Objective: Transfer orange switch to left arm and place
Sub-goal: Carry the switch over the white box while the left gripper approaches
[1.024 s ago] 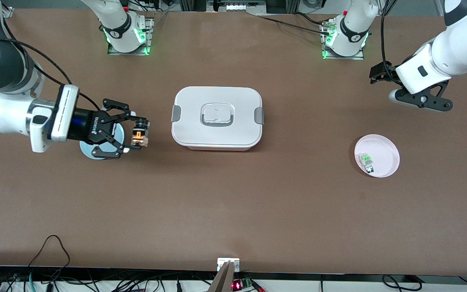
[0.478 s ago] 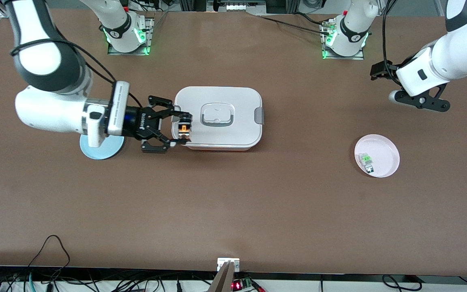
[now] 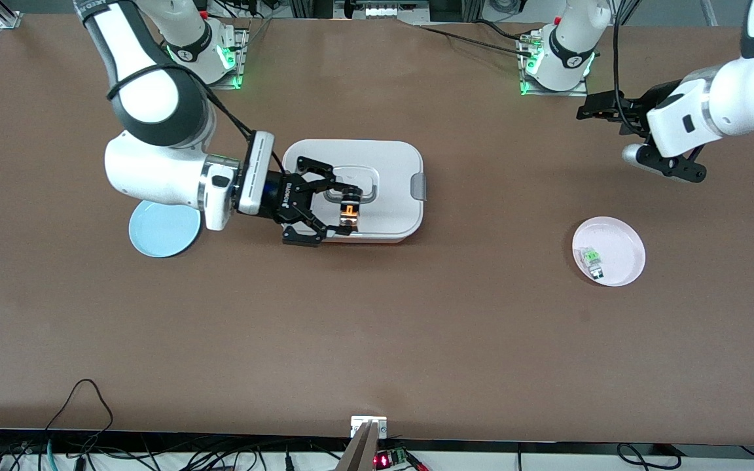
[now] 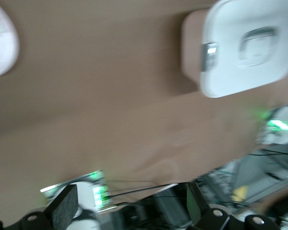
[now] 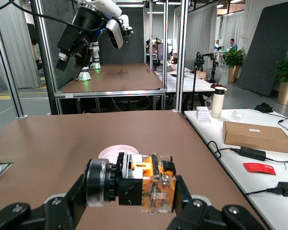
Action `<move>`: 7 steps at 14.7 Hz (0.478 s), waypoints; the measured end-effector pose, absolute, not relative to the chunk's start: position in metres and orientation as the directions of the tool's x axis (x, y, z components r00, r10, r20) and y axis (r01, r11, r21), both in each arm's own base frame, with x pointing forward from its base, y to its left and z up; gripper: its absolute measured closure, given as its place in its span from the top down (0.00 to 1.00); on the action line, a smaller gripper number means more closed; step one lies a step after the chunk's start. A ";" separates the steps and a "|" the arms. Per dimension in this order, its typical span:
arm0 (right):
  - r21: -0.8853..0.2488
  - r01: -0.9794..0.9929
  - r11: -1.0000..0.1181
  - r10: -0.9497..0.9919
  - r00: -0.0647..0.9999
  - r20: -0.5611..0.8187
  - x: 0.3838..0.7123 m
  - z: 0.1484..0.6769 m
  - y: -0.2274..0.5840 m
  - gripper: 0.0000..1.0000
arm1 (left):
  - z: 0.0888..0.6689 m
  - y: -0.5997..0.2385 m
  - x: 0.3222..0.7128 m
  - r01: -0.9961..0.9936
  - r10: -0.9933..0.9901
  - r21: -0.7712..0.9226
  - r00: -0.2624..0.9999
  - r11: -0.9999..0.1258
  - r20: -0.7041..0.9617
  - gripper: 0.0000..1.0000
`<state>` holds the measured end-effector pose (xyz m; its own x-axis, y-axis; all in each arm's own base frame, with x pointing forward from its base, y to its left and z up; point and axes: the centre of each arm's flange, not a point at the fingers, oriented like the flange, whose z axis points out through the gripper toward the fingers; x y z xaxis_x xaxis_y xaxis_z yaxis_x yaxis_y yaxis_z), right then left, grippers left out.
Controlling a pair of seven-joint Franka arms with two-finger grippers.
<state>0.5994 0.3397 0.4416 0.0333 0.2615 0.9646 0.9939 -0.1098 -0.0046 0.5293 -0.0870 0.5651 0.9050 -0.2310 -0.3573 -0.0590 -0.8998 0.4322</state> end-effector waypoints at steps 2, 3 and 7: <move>-0.006 0.992 -0.124 0.256 0.038 0.966 0.597 0.442 0.346 0.74 | 0.570 -0.090 0.535 -0.039 -0.238 0.528 0.919 -0.848 -0.314 1.00; -0.010 0.991 -0.132 0.249 0.043 0.967 0.596 0.443 0.348 0.74 | 0.571 -0.094 0.539 -0.049 -0.249 0.574 0.928 -0.817 -0.276 1.00; -0.020 0.989 -0.147 0.229 0.054 0.972 0.592 0.445 0.356 0.74 | 0.554 -0.117 0.559 -0.063 -0.239 0.749 0.962 -0.659 -0.130 1.00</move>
